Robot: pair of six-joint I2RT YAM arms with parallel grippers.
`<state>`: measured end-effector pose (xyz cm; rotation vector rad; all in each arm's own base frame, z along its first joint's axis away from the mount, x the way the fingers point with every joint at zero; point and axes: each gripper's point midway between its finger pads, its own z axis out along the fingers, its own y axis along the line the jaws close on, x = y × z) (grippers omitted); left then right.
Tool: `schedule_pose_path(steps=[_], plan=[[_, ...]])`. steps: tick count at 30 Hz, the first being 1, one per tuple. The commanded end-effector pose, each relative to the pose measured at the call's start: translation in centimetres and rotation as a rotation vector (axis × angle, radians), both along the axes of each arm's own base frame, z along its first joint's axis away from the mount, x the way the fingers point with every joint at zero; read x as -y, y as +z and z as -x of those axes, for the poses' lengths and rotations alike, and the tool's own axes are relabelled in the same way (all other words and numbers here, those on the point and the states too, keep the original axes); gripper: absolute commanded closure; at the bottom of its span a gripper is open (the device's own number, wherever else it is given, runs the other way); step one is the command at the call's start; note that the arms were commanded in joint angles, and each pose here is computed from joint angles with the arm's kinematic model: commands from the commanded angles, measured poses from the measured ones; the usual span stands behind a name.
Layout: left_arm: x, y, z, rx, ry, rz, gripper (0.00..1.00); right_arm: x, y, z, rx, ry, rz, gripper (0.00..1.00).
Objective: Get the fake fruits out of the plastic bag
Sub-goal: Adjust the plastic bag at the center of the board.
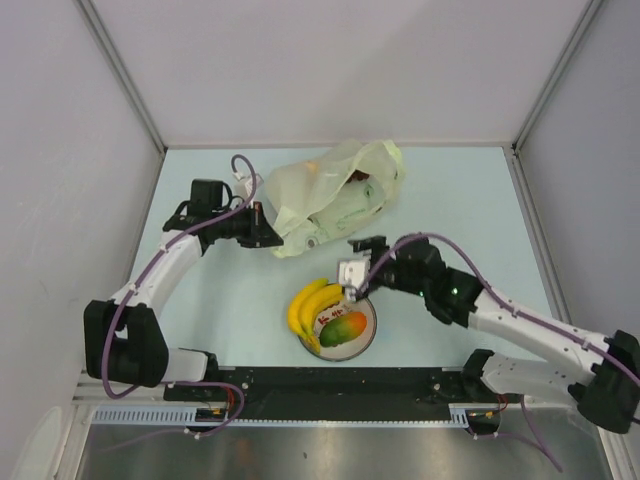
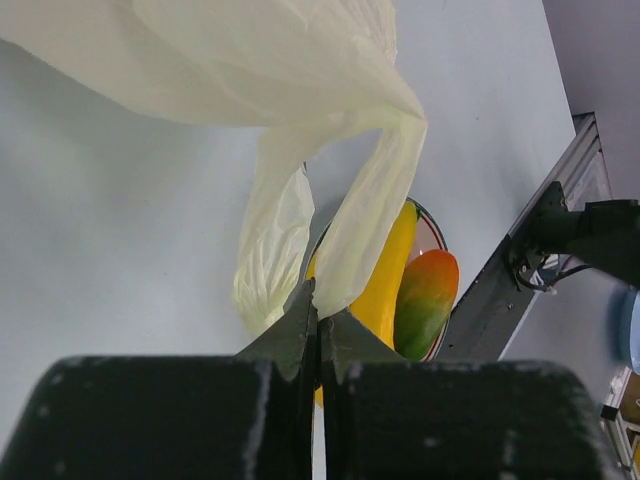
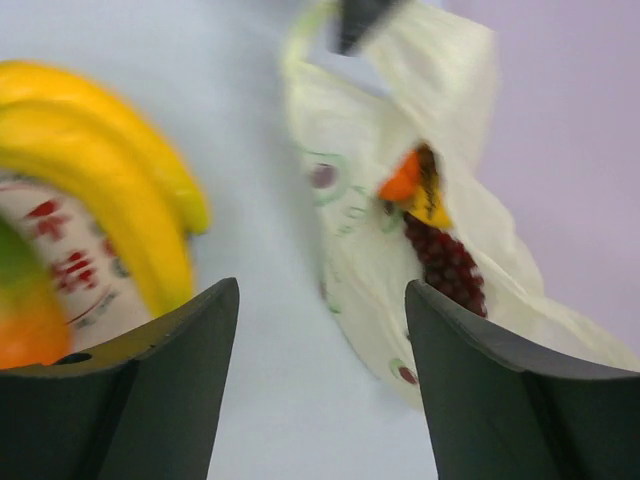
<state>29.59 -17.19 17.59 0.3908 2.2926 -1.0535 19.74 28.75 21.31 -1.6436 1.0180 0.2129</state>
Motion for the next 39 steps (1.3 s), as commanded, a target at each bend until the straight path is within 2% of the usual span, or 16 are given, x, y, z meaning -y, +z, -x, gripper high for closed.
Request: schedule_pose_path(steps=[1,4,5,7,8,12,13,19,23,27,28,30,32,36,38,39], plan=[[0.2,1.3,0.9,0.058,-0.029,0.021,0.99,-0.3,3.7,-8.3,-0.118,-0.296,-0.157,0.33],[0.2,1.4,0.7,0.061,-0.035,0.009,1.0,-0.1,5.7,-14.1,-0.131,-0.395,-0.262,0.41],[0.1,1.5,0.6,0.061,-0.037,0.003,1.0,-0.8,3.4,-16.2,-0.156,-0.414,-0.232,0.42],[0.1,2.5,0.1,0.088,-0.044,-0.008,1.0,-0.6,3.3,-19.4,-0.136,-0.451,-0.238,0.46],[0.0,2.7,-0.3,0.085,-0.043,-0.013,1.0,-1.1,0.8,-21.0,-0.157,-0.461,-0.21,0.47],[-0.1,5.3,-1.7,0.133,-0.059,-0.015,1.0,-0.1,-2.5,-25.0,-0.206,-0.525,-0.202,0.49],[0.0,7.2,-2.4,0.187,-0.077,-0.01,1.0,1.1,-3.2,-26.0,-0.217,-0.556,-0.2,0.49],[1.2,10.3,-4.1,0.249,-0.183,0.044,1.0,6.3,-6.2,-33.1,-0.268,-0.752,-0.242,0.49],[2.5,11.1,-5.4,0.234,-0.243,0.088,1.0,13.3,-6.2,-36.8,-0.188,-0.906,-0.221,0.49],[4.8,12.3,-6.0,0.244,-0.322,0.131,1.0,20.4,-6.9,-35.7,-0.258,-1.058,-0.248,0.49],[5.5,12.0,-6.0,0.224,-0.344,0.163,1.0,21.7,-5.2,-35.0,-0.232,-1.081,-0.271,0.48],[7.0,12.1,-4.7,0.168,-0.408,0.247,1.0,24.3,-6.2,-33.0,-0.247,-1.132,-0.25,0.47],[8.5,11.5,-3.5,0.145,-0.468,0.26,1.0,27.4,-3.6,-31.3,-0.226,-1.199,-0.316,0.46],[10.4,10.8,-2.8,0.164,-0.539,0.211,1.0,30.8,-1.6,-26.8,-0.246,-1.274,-0.351,0.46],[10.5,10.6,-2.5,0.163,-0.554,0.198,1.0,30.2,-0.6,-24.4,-0.258,-1.245,-0.349,0.46],[10.3,10.7,-2.5,0.18,-0.552,0.18,1.0,29.1,-1.3,-23.1,-0.321,-1.223,-0.329,0.46]])
